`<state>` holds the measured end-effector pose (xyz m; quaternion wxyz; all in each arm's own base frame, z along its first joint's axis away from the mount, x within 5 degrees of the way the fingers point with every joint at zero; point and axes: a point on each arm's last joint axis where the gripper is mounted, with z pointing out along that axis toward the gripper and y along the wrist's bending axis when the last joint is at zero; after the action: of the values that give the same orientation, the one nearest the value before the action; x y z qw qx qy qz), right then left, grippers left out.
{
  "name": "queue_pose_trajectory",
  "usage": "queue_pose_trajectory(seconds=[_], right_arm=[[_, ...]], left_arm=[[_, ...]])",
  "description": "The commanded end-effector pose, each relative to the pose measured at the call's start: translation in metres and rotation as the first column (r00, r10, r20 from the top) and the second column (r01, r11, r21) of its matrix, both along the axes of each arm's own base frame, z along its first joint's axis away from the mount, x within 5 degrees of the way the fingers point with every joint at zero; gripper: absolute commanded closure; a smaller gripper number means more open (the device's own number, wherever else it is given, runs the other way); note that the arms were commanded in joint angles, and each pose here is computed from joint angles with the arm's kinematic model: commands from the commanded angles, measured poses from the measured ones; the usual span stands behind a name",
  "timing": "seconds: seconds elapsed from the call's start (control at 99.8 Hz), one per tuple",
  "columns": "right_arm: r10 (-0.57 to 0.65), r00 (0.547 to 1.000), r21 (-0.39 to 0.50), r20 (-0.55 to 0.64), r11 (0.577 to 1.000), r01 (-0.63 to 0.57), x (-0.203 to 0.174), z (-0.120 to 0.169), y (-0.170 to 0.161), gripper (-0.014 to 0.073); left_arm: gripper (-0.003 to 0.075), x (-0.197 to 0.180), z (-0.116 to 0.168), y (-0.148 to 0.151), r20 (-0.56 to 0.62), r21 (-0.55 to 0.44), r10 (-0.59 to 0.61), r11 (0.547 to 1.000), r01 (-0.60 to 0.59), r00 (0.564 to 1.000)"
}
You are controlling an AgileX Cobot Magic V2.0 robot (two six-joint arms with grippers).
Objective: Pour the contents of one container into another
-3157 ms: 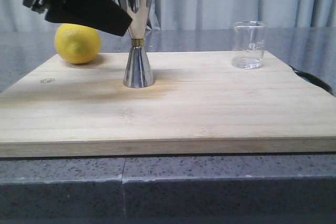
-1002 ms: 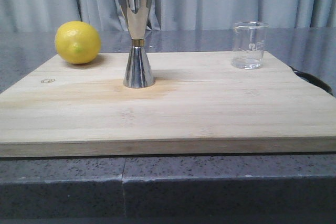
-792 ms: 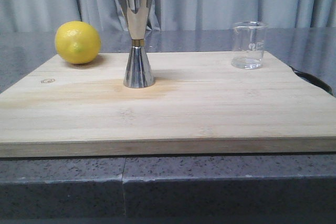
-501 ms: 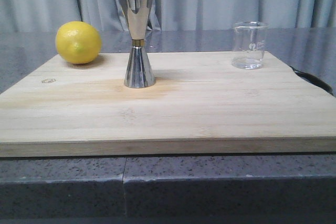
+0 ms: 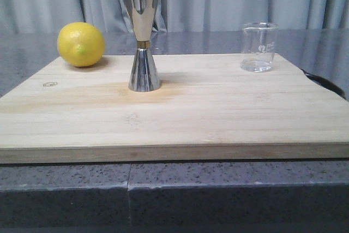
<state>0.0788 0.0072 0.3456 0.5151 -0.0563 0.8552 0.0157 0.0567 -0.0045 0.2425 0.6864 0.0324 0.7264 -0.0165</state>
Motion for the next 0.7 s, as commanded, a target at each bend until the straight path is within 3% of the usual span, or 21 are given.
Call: queue_pose_trajectory(seconds=[0.0,0.18,0.691], right_arm=[[0.008,0.996,-0.007,0.088,1.000,-0.007,0.003,0.012,0.000,0.0666],[0.008,0.996,-0.007,0.088,1.000,-0.007,0.003,0.012,0.000,0.0666],[0.007,0.996,-0.007,0.087,1.000,-0.007,0.003,0.012,0.000,0.0666]], left_arm=[[0.0739,-0.003,-0.001,0.002,0.156,-0.019,0.019,1.000,-0.017,0.988],[0.0739,-0.004,-0.026,0.003,0.225,-0.025,0.032,0.999,-0.027,0.974],[0.0739,-0.004,-0.026,0.003,0.214,-0.024,0.030,0.999,-0.026,0.976]])
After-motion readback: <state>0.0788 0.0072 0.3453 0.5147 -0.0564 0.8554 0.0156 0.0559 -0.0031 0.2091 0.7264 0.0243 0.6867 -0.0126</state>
